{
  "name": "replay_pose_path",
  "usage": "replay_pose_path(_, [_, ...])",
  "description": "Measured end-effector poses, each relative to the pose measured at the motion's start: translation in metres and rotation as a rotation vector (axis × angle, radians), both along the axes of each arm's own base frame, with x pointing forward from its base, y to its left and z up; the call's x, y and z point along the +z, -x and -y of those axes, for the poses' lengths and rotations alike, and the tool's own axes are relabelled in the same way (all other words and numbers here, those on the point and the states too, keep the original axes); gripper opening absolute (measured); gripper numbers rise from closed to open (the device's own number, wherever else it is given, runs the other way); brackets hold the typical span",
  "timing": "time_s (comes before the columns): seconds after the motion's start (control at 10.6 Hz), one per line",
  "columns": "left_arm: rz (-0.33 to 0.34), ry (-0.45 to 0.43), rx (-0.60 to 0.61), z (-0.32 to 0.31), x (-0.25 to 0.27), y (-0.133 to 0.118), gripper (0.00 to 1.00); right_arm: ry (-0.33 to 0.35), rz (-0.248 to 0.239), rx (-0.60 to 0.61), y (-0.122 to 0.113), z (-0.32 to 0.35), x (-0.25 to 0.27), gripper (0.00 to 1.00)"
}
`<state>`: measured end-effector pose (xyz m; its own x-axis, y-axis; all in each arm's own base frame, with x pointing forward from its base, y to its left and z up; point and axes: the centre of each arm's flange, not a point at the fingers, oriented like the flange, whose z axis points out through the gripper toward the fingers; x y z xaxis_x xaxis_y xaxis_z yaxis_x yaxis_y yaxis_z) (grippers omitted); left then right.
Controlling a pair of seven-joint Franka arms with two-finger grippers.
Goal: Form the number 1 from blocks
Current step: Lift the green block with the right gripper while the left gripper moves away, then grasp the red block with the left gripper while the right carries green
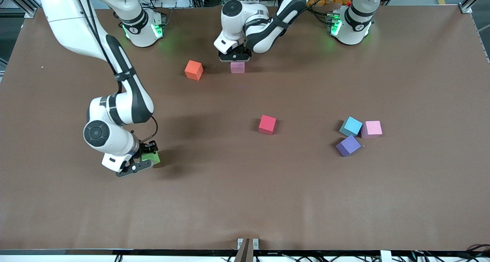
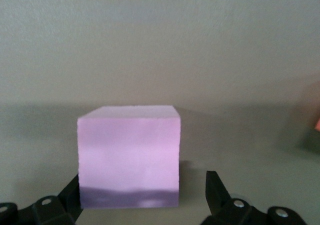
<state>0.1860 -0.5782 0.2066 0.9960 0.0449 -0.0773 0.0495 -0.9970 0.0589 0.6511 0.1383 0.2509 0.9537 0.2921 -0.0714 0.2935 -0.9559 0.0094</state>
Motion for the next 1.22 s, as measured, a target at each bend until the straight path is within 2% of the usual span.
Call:
replay_pose_path(0.38, [0.092,-0.023,0.062,-0.015,0.079,-0.046,1.0,0.018,-0.002,-0.191,0.02,-0.069,0.008,0.62])
replay_pose_path(0.56, [0.134,-0.049,0.028,-0.036,0.111,-0.077,1.0,0.02,-0.014,-0.288,0.044,-0.116,0.009,0.62])
replay_pose_path(0.66, [0.145,-0.058,-0.007,-0.05,0.117,-0.101,1.0,0.015,-0.022,-0.325,0.062,-0.139,0.014,0.62])
replay_pose_path(1.04, [0.154,-0.077,-0.149,-0.148,0.118,-0.238,1.0,0.035,-0.038,-0.415,0.155,-0.235,0.029,0.62])
replay_pose_path(1.22, [0.15,-0.088,-0.192,-0.181,0.108,-0.279,1.0,0.032,-0.046,-0.444,0.202,-0.285,0.024,0.62])
